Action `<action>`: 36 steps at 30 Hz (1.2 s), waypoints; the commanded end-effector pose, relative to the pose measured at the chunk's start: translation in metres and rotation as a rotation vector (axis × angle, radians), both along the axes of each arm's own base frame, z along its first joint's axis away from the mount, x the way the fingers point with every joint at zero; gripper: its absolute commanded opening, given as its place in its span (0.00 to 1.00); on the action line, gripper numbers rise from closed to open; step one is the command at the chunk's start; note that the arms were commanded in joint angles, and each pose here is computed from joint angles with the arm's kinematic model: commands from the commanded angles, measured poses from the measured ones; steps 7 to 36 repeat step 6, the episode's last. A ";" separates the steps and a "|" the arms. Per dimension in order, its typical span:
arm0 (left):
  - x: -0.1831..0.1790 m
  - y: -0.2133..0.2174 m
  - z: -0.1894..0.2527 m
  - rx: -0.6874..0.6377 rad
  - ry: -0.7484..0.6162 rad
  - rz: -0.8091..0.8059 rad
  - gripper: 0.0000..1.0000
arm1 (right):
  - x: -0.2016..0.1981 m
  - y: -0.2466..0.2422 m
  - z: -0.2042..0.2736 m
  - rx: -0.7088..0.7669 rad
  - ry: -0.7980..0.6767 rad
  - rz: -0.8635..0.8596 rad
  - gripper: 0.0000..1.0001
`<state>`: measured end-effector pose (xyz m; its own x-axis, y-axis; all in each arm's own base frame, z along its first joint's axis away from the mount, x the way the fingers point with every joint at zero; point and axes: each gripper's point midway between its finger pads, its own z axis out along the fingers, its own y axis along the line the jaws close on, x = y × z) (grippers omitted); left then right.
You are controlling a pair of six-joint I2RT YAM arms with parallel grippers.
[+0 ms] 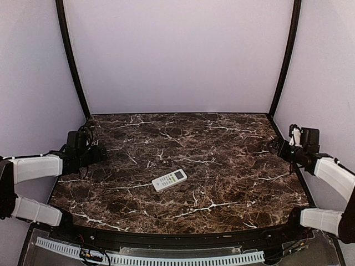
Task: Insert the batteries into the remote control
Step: Reset both arms
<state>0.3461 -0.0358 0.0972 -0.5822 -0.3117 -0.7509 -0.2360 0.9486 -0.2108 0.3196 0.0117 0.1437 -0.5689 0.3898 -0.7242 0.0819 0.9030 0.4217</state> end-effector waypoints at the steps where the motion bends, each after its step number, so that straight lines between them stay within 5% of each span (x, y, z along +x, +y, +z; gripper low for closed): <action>1: 0.009 0.007 0.042 -0.043 -0.250 0.055 0.99 | 0.006 -0.015 0.010 -0.029 -0.078 -0.081 0.99; 36: 0.010 0.001 0.044 -0.047 -0.270 0.017 0.99 | 0.005 -0.010 0.022 -0.039 -0.147 -0.043 0.99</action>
